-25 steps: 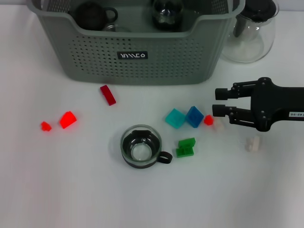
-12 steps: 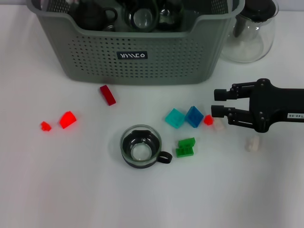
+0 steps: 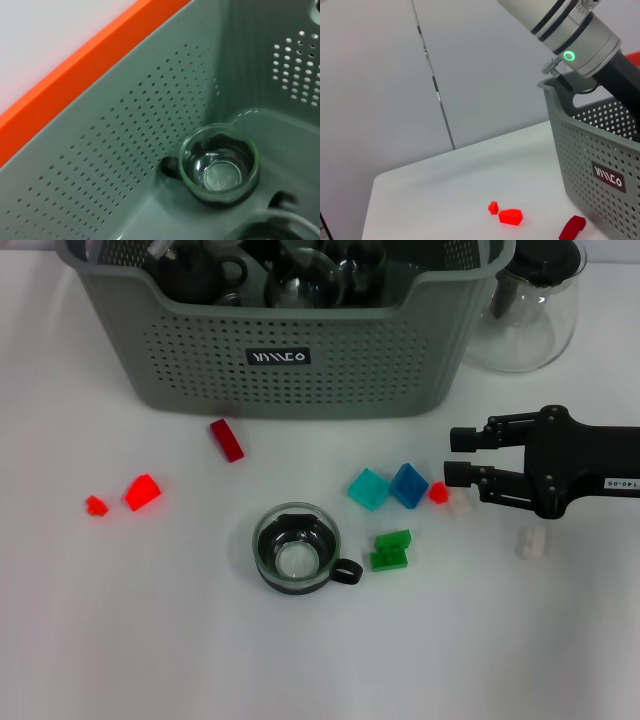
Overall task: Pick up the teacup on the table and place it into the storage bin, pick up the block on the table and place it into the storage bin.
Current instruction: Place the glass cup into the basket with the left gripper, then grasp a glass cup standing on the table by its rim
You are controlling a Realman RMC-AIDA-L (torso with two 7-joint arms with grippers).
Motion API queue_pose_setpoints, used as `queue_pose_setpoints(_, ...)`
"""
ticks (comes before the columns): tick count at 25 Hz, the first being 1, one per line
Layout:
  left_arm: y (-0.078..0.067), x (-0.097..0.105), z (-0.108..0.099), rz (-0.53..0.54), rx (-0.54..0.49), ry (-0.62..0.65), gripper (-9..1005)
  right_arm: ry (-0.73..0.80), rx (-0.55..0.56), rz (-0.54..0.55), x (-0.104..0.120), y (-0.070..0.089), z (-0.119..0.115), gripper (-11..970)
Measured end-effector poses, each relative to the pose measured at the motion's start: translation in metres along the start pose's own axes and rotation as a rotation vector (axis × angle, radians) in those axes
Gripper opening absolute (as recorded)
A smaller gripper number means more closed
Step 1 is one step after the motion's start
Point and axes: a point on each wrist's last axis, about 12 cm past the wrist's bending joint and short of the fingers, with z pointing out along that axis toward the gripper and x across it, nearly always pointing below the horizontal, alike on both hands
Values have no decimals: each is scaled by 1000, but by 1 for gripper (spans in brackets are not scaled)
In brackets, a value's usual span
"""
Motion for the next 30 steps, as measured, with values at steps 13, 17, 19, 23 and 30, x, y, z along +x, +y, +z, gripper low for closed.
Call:
queue_pose_setpoints(13, 45, 3, -84, -313, -10, -450, 375, 3, 13, -3, 0, -2, -2, 425)
queue_pose_setpoints(17, 50, 36, -127, -372, 209, -674, 411, -4, 23, -2, -1, -3, -3, 425)
queue_pose_setpoints(19, 48, 56, -138, -339, 334, -757, 410, -5, 21, -5, -2, -3, -3, 425)
queue_pose_setpoints(23, 31, 116, -152, -207, 628, -897, 408, -6, 18, -6, -3, -4, -2, 425)
queue_pose_setpoints(30, 0, 176, -127, -90, 704, -532, 404, -5, 14, -1, -6, -5, 0, 424)
